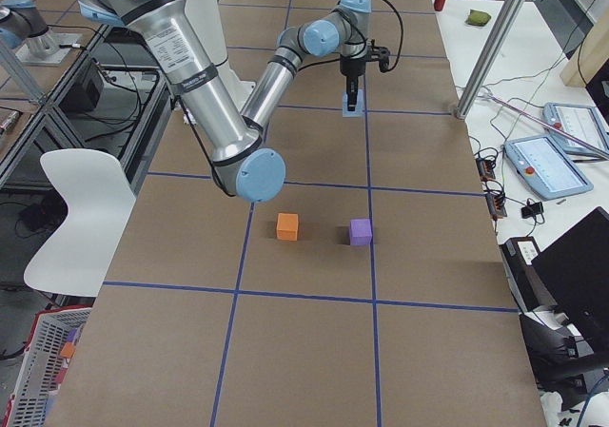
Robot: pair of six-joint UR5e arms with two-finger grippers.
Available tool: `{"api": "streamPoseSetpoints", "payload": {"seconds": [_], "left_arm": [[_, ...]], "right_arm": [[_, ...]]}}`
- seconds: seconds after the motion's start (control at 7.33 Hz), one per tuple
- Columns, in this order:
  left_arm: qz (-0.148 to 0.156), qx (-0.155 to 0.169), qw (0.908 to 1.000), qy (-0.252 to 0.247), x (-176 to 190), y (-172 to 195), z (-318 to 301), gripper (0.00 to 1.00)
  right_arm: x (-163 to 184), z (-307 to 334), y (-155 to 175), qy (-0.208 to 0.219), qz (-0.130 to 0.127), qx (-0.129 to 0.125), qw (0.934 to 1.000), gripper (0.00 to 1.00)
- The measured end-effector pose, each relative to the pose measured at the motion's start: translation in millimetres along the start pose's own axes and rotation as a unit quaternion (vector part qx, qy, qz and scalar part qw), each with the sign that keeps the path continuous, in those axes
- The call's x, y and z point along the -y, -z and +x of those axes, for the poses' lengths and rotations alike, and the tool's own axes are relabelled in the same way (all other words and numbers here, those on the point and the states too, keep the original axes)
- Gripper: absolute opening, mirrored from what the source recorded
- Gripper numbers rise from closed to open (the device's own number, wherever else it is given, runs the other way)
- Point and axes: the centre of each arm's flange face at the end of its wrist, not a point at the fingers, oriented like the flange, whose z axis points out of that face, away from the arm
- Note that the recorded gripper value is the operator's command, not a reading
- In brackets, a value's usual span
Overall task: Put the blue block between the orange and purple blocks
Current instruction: 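Carry the light blue cube with the right gripper toward the purple cube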
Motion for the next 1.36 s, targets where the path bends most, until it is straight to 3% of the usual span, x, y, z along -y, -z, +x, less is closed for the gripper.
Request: {"api": "streamPoseSetpoints", "payload": {"seconds": [0.27,0.68,0.95,1.36], "left_arm": [[0.0,0.007,0.9998,-0.017,-15.7,4.0,-39.6,1.0],[-0.004,0.009,0.9997,-0.022,-20.4,0.5,-51.2,1.0],[-0.006,0.01,0.9997,-0.021,-20.6,-1.2,-52.6,1.0],[-0.009,0.009,0.9997,-0.021,-19.5,-5.9,-54.1,1.0]], "right_arm": [[-0.1,130.1,-16.2,0.02,-0.008,0.0,0.9998,0.0],[-38.9,247.1,-88.5,0.03,-0.009,0.006,0.9995,0.0],[-49.9,284.6,-127.5,0.023,-0.02,0.002,0.9995,0.0],[-65.8,271.3,-169.6,0.025,-0.057,-0.005,0.9981,0.0]]}}
